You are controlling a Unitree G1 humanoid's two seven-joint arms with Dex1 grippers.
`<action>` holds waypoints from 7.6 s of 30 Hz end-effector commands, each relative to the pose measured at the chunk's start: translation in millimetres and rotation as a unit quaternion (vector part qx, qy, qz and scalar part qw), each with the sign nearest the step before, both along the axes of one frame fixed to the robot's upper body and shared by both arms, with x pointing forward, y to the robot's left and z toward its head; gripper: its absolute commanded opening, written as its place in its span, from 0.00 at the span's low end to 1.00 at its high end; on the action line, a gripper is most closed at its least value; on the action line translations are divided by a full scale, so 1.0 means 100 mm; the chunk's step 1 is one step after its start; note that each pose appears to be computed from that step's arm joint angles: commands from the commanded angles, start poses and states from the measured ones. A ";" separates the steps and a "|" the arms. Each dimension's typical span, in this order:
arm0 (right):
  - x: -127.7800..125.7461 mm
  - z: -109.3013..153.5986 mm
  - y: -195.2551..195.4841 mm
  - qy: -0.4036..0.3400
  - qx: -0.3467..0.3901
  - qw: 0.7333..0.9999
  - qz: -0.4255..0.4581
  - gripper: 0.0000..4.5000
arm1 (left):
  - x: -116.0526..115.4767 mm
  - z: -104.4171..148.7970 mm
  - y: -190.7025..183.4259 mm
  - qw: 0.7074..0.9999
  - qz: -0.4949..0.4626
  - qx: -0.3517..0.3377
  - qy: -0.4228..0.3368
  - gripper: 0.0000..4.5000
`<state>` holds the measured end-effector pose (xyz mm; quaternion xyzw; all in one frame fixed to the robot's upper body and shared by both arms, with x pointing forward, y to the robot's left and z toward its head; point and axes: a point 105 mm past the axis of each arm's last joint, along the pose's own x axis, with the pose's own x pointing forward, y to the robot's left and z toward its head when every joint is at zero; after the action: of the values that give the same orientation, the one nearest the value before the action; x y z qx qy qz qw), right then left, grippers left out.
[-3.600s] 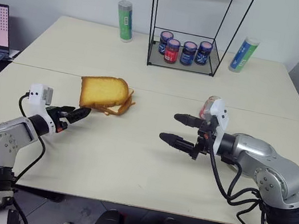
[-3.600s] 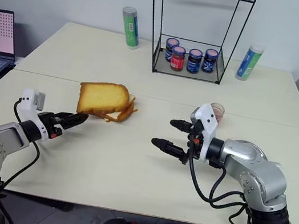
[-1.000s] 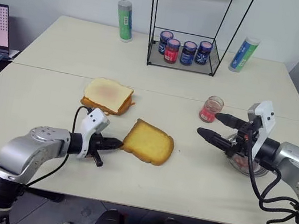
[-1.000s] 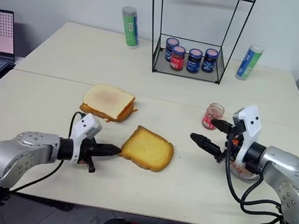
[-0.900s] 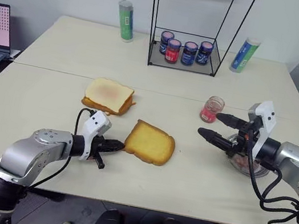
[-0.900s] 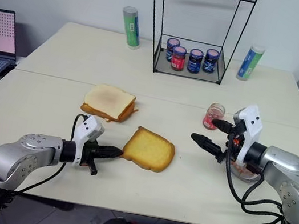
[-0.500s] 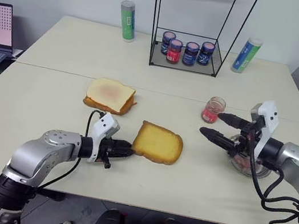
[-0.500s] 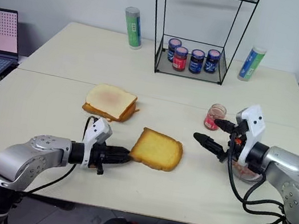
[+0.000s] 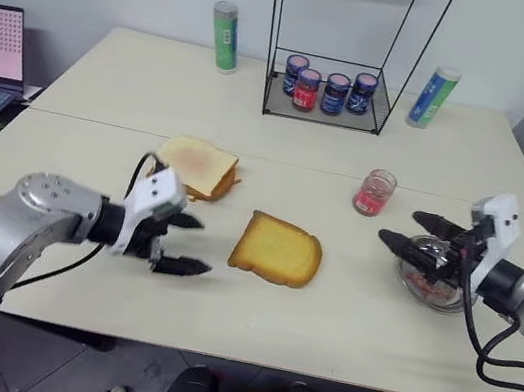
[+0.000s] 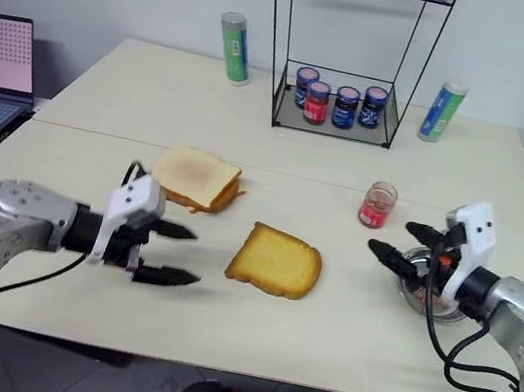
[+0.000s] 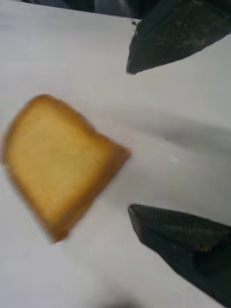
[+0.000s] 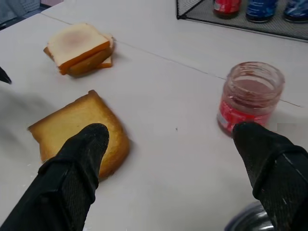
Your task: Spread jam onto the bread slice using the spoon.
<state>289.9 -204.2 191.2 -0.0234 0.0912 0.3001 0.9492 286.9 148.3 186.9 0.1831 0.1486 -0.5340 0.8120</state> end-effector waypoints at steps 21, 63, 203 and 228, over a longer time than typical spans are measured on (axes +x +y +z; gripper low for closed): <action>-0.54 -0.70 -1.39 0.062 0.313 0.866 -0.385 1.00 | 0.20 0.15 -1.53 0.961 -0.182 -0.107 -0.178 0.99; 0.20 -0.93 -1.29 0.064 0.471 0.797 -0.373 0.03 | 0.24 0.09 -1.47 0.970 -0.139 -0.090 -0.176 1.00; 0.65 -0.21 1.59 0.194 0.324 0.923 0.078 0.01 | -0.77 -0.01 0.30 0.980 0.155 -0.118 -0.036 1.00; 0.68 -0.18 1.56 0.145 0.294 0.939 0.101 0.01 | -1.04 0.15 0.65 0.960 0.212 -0.182 -0.023 1.00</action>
<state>356.8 -46.6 147.7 0.2687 0.1677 0.3991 0.8604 184.4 212.0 193.8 -0.0031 0.0880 -0.3619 0.9281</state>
